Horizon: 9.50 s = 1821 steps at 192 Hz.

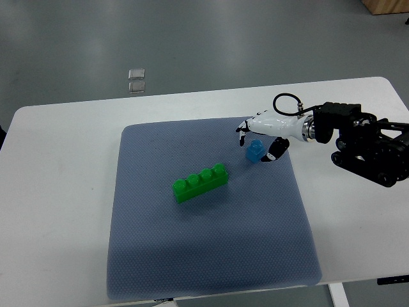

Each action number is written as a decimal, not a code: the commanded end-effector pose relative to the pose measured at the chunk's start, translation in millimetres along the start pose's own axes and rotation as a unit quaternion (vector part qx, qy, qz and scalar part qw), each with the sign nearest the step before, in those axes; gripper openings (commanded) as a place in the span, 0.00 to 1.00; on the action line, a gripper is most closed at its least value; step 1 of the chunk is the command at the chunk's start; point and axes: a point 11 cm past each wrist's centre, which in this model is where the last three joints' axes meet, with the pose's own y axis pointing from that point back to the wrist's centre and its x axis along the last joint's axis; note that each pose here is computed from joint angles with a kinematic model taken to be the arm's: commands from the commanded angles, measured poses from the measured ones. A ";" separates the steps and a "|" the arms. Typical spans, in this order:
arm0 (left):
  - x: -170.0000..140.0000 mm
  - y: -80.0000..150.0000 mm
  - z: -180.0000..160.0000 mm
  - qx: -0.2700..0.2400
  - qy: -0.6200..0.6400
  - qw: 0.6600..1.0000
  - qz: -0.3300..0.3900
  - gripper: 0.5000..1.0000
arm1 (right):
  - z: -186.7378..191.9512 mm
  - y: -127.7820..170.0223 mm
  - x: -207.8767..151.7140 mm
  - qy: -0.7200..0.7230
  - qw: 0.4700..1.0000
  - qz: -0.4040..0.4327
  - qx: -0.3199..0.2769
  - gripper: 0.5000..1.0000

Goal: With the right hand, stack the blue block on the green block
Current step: 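Close the right hand fingers around the blue block, then carry the blue block with the right hand over the green block, then lower the blue block onto the green block's studs and press, then open the right hand and lift it off the blue block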

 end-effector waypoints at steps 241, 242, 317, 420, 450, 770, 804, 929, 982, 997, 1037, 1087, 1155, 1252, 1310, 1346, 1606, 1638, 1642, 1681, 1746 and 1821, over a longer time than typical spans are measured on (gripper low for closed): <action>0.0 -0.1 -0.6 0.000 0.000 1.000 0.000 1.00 | 3.7 3.1 -1.7 0.011 1.000 0.008 -0.001 0.48; 0.0 -0.1 -0.6 0.000 0.000 1.000 0.000 1.00 | 3.7 3.1 -1.7 0.011 1.000 0.008 -0.001 0.48; 0.0 -0.1 -0.6 0.000 0.000 1.000 0.000 1.00 | 3.8 3.1 -4.6 0.008 1.000 0.004 -0.001 0.43; 0.0 0.0 0.3 0.000 0.000 1.000 0.000 1.00 | 2.6 2.5 -4.8 0.008 1.000 0.004 0.001 0.24; 0.0 0.0 0.3 0.000 0.000 1.000 0.000 1.00 | 2.5 2.5 -6.4 0.010 1.000 0.001 0.001 0.21; 0.0 0.0 0.3 0.000 0.000 1.000 0.000 1.00 | -78.7 30.0 27.3 0.024 0.977 0.114 0.178 0.01; 0.0 0.0 0.3 0.000 0.000 1.000 0.000 1.00 | -95.8 21.5 24.6 0.021 0.975 0.111 0.191 0.01; 0.0 -0.1 -0.6 0.000 0.000 1.000 0.000 1.00 | -91.7 5.2 15.1 0.042 0.980 0.090 0.174 0.02; 0.0 -0.1 -0.6 0.000 0.000 1.000 0.000 1.00 | -91.7 1.5 10.0 0.051 0.980 0.080 0.172 0.02; 0.0 0.0 0.3 0.000 0.000 1.000 0.000 1.00 | -89.3 -1.4 8.7 0.056 0.981 0.077 0.168 0.02; 0.0 0.0 0.3 0.000 0.000 1.000 0.000 1.00 | -90.4 -3.9 4.3 0.057 0.982 0.072 0.168 0.02; 0.0 -0.1 -0.6 0.000 0.000 1.000 0.000 1.00 | -90.2 -4.7 1.6 0.058 0.982 0.069 0.168 0.02; 0.0 -0.1 -0.6 0.000 0.000 1.000 0.000 1.00 | -91.2 -5.0 -0.9 0.067 0.981 0.065 0.169 0.02; 0.0 0.0 0.3 0.000 0.000 1.000 0.000 1.00 | -97.5 -7.7 -12.4 0.107 0.977 0.046 0.181 0.02; 0.0 0.0 0.3 0.000 0.000 1.000 0.000 1.00 | -97.0 -7.8 -11.4 0.111 0.976 0.045 0.180 0.02; 0.0 0.0 0.3 0.000 0.000 1.000 0.000 1.00 | -97.0 -7.8 -11.5 0.110 0.976 0.044 0.180 0.08; 0.0 0.0 0.3 0.000 0.000 1.000 0.000 1.00 | -107.5 -11.8 -6.3 0.094 0.976 0.054 0.190 0.77; 0.0 -0.1 -0.6 0.000 0.000 1.000 0.000 1.00 | -108.0 -11.8 -4.1 0.080 0.977 0.055 0.190 0.79; 0.0 0.0 0.3 0.000 0.000 1.000 0.000 1.00 | -108.0 -11.9 -3.8 0.079 0.977 0.054 0.190 0.79; 0.0 0.0 0.3 0.000 0.000 1.000 0.000 1.00 | -109.6 -11.4 1.7 0.079 0.977 0.048 0.192 0.79; 0.0 0.0 0.2 0.000 0.000 1.000 0.000 1.00 | -117.8 -2.0 34.3 -0.026 0.977 0.037 0.207 0.79; 0.0 0.0 0.3 0.000 0.000 1.000 0.000 1.00 | -74.5 11.7 56.8 -0.327 0.933 0.046 0.147 0.84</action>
